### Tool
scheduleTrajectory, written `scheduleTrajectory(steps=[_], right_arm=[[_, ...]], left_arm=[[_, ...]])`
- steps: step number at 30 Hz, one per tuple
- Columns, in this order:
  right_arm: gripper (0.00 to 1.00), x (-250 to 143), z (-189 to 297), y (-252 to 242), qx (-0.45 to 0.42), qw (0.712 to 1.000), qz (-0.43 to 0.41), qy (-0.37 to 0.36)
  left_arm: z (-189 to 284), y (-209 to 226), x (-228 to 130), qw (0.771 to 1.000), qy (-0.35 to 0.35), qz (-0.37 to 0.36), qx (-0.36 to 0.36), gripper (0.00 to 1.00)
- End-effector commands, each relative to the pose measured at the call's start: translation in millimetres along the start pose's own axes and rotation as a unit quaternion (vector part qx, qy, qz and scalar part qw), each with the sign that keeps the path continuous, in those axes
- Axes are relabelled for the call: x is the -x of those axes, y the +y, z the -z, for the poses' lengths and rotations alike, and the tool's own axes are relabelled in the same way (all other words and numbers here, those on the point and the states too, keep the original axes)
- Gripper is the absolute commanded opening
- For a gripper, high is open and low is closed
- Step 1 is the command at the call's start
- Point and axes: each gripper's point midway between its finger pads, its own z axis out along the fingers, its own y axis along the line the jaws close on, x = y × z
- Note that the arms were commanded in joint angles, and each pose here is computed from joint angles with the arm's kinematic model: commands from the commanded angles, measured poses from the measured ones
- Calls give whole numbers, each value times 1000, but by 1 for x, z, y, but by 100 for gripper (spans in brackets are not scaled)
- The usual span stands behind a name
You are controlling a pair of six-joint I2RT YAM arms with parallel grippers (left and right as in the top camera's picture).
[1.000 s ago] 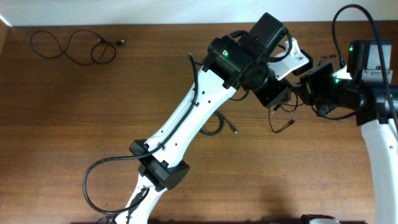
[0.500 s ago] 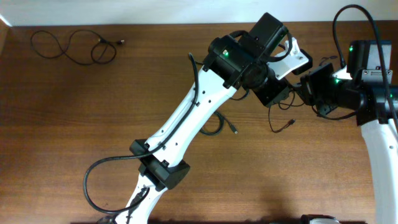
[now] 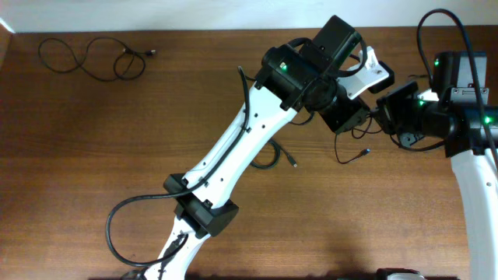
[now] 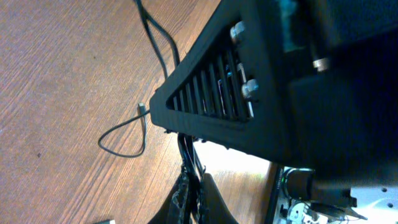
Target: Untangle cables
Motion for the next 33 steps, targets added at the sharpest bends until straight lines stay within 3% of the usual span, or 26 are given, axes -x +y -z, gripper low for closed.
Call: scheduleTrajectory(steps=[1,8,11,22,25,28,31,33], right_arm=[[4,10,0,-7,-20,999,11,-31],[4,9,6,-5,-12,999,13,-35],[4,20,14,-12,-25,997,12,-72],[4,22,15,-20,-44,996,12,-81],[4,20,15,-20,-44,996,12,-77],[4,16,14,-18,-37,997,20,-64],[4,14,15,-16,-32,997,22,-60],[4,15,16,-14,-28,997,23,-61]], left_arm=[[6,5,6,1000,-11,-10,21,0],[10,15,1,999,-4,14,34,0],[23,-8,13,998,-37,11,-45,0],[78,-28,32,967,-118,16,-224,3],[79,-26,32,967,-120,18,-224,14],[78,-23,32,969,-118,19,-214,12],[71,-8,26,980,-104,31,-168,1],[68,-4,22,983,-94,39,-154,2]])
